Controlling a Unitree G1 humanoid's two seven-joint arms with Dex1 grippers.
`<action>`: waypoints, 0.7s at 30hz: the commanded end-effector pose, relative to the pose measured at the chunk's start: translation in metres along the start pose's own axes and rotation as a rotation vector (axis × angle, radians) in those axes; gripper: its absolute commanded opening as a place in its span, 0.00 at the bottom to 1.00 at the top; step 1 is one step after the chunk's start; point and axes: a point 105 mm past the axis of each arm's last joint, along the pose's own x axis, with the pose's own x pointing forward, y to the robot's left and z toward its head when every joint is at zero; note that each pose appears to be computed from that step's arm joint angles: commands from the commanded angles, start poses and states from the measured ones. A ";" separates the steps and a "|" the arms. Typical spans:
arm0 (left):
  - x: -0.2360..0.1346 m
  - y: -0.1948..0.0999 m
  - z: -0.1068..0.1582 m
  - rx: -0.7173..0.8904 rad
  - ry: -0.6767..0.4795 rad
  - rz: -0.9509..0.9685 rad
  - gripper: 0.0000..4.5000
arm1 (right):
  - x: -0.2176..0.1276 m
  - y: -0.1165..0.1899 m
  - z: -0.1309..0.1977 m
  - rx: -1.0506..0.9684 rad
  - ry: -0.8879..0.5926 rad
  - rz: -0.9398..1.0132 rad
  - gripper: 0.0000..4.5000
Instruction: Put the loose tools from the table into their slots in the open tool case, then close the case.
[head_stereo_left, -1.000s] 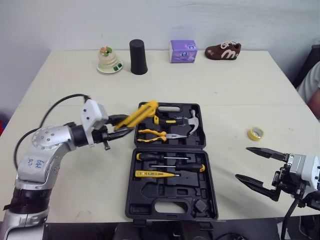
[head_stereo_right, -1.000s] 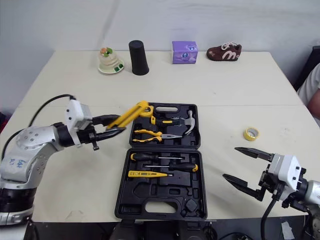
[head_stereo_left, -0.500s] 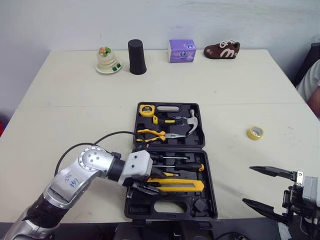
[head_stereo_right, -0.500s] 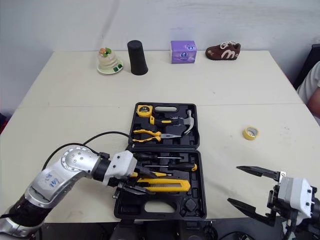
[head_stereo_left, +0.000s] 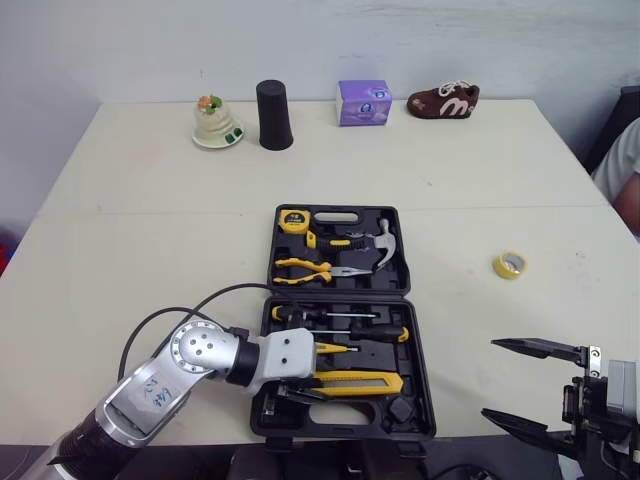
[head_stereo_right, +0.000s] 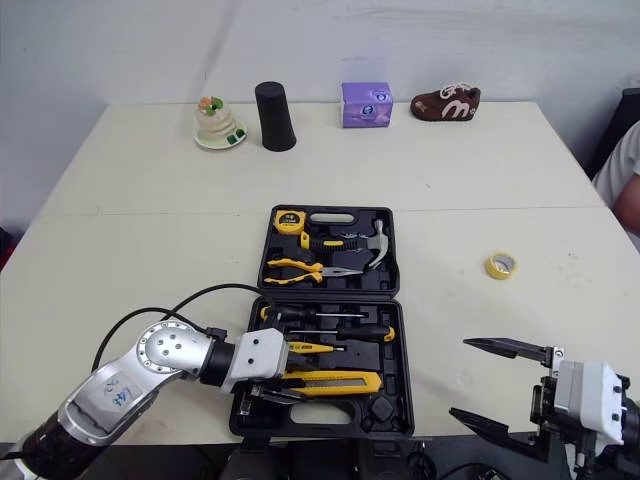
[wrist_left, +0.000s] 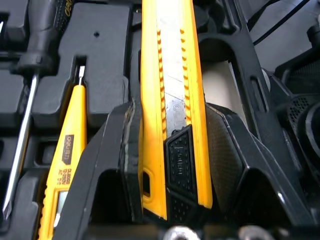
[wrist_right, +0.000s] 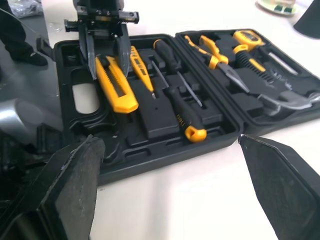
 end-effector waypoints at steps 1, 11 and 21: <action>-0.002 0.000 -0.008 0.033 0.050 0.024 0.30 | 0.002 -0.003 0.004 -0.015 -0.005 -0.003 1.00; -0.008 0.006 -0.024 0.068 0.104 0.037 0.30 | 0.003 0.000 0.002 0.003 -0.001 0.001 1.00; -0.008 0.008 -0.001 0.156 -0.004 0.004 0.99 | 0.008 -0.005 0.002 -0.001 -0.011 0.002 1.00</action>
